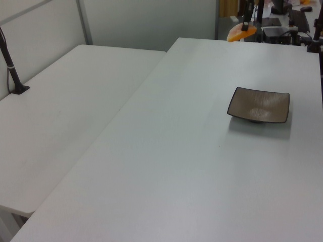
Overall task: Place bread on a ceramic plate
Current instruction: 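Lift the bread roll and carry it toward the brown plate, then lower the bread roll onto the brown plate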
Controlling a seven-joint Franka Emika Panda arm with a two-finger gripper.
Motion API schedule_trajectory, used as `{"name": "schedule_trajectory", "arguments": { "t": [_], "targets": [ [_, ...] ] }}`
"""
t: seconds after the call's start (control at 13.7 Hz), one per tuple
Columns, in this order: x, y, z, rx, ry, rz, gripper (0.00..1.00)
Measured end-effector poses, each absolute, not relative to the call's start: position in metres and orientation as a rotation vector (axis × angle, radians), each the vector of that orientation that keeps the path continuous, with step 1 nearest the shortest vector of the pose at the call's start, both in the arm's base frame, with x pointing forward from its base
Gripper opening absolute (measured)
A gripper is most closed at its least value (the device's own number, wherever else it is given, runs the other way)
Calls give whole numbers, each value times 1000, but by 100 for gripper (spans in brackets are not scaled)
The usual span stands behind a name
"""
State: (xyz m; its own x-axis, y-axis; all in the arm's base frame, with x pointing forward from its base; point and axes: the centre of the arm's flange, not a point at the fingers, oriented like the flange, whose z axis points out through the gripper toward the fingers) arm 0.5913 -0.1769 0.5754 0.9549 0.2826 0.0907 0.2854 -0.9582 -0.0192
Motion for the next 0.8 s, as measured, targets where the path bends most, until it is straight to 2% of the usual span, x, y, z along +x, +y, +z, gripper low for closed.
{"name": "schedule_trajectory", "arguments": {
  "t": [0.36,0.8],
  "targets": [
    [554,-116,571,-2970,-571,104,26],
    [535,-59,516,-2922,-687,318,26]
  ]
}}
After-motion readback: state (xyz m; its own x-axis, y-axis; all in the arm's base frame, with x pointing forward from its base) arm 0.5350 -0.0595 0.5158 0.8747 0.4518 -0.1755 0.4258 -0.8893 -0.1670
